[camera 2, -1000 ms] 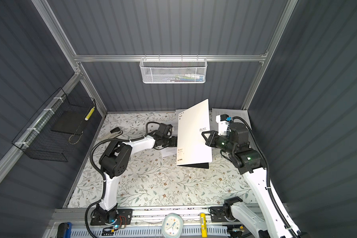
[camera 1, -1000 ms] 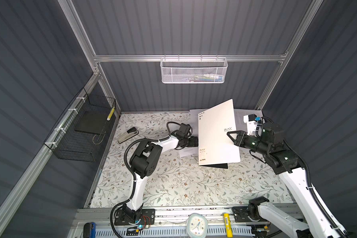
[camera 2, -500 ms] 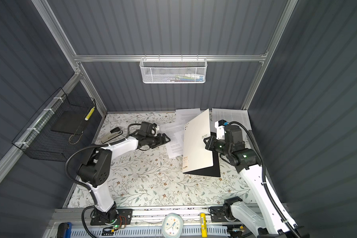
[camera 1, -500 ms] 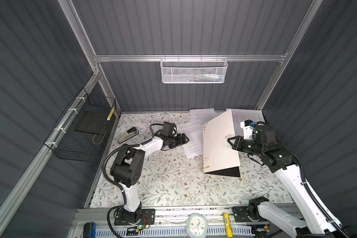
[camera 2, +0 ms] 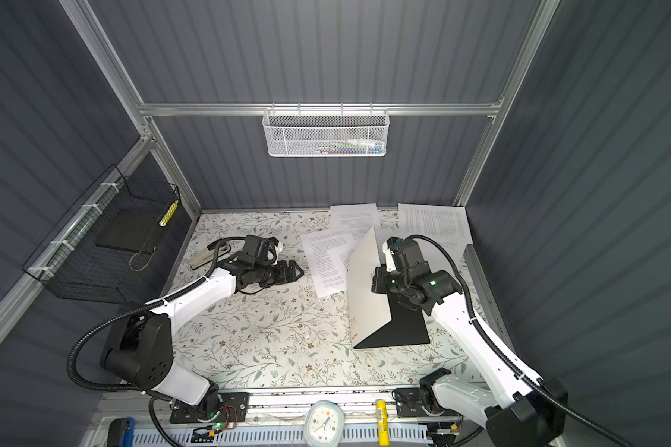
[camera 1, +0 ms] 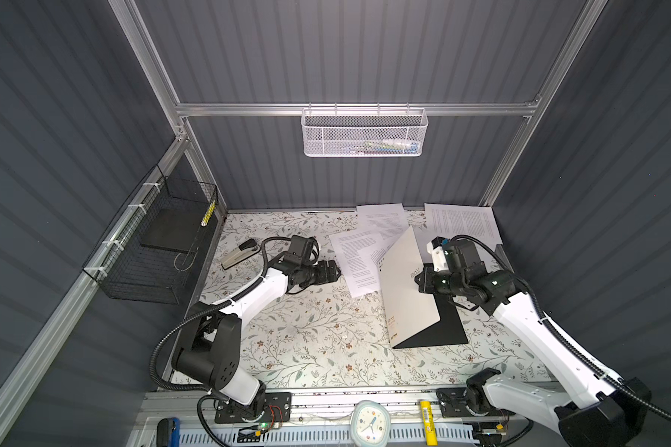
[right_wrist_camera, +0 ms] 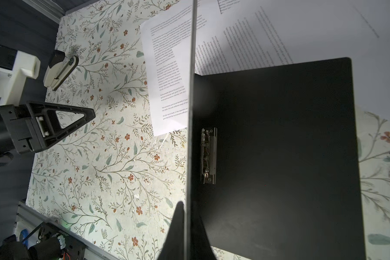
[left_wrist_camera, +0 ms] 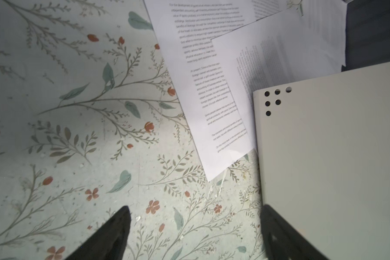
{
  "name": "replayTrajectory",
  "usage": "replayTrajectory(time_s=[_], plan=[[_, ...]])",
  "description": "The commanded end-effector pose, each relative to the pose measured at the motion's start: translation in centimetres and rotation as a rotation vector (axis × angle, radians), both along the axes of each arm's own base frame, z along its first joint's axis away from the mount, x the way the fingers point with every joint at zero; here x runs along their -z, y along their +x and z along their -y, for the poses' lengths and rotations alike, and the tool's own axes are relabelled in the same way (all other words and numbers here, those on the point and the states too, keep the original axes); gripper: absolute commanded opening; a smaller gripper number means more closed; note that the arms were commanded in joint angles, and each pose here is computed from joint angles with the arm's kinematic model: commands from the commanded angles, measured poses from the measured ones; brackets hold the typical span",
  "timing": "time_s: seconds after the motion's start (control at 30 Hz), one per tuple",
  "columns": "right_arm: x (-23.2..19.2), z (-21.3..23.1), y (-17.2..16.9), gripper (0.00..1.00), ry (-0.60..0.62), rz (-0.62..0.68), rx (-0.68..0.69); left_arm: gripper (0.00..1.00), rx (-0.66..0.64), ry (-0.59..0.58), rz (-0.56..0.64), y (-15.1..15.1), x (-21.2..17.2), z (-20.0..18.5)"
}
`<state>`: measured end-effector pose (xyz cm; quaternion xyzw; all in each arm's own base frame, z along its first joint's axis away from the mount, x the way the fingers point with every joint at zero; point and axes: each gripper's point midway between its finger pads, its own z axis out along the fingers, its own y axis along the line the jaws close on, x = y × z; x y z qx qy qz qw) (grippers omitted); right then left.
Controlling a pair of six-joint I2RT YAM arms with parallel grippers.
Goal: Put the files into the folder
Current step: 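Lay the opened cover flat with the right gripper while left gripper repositions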
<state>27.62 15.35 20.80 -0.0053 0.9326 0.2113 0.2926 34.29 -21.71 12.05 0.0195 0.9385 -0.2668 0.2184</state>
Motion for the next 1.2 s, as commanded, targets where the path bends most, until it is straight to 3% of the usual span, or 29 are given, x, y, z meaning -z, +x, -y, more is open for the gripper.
replayTrajectory(time_s=[0.0, 0.03, 0.13, 0.17, 0.2, 0.3, 0.47, 0.57, 0.8, 0.97, 1.17], plan=[[-0.6, -0.7, 1.2, 0.00, 0.015, 0.038, 0.014, 0.91, 0.006, 0.018, 0.015, 0.2, -0.2, -0.4], [-0.4, -0.9, 1.4, 0.00, 0.017, 0.035, 0.015, 0.91, 0.009, 0.013, 0.013, 0.2, -0.2, -0.3], [-0.5, -2.1, 1.7, 0.16, 0.052, 0.021, -0.017, 0.91, 0.025, -0.004, 0.008, 0.3, -0.3, 0.1], [-0.5, -2.5, 1.7, 0.33, 0.067, 0.017, -0.027, 0.91, 0.033, -0.010, 0.005, 0.2, -0.3, 0.3], [-0.6, -2.8, 1.7, 0.44, 0.084, 0.015, -0.036, 0.92, 0.046, -0.021, 0.004, 0.2, -0.4, 0.6], [-1.5, -3.7, 1.7, 0.58, 0.155, 0.038, -0.059, 0.93, 0.110, -0.090, -0.014, -0.6, -1.0, 1.9], [-4.1, -5.7, 1.3, 0.63, 0.213, 0.077, -0.119, 0.96, 0.135, -0.187, 0.019, -0.8, -3.8, 2.8], [-5.6, -7.6, 1.4, 0.69, 0.238, 0.095, -0.172, 1.00, 0.107, -0.184, 0.036, -0.5, -5.6, 2.2], [-7.5, -17.5, 1.6, 0.77, 0.365, 0.097, -0.389, 1.00, -0.126, -0.116, 0.211, 1.7, -13.3, -4.8], [-1.7, -25.5, 3.0, 0.82, 0.402, -0.009, -0.526, 1.00, -0.198, -0.082, 0.323, 1.6, -18.5, -8.3], [1.7, -26.2, 3.2, 0.92, 0.412, -0.041, -0.580, 1.00, -0.147, -0.107, 0.328, 1.3, -19.9, -7.8]])
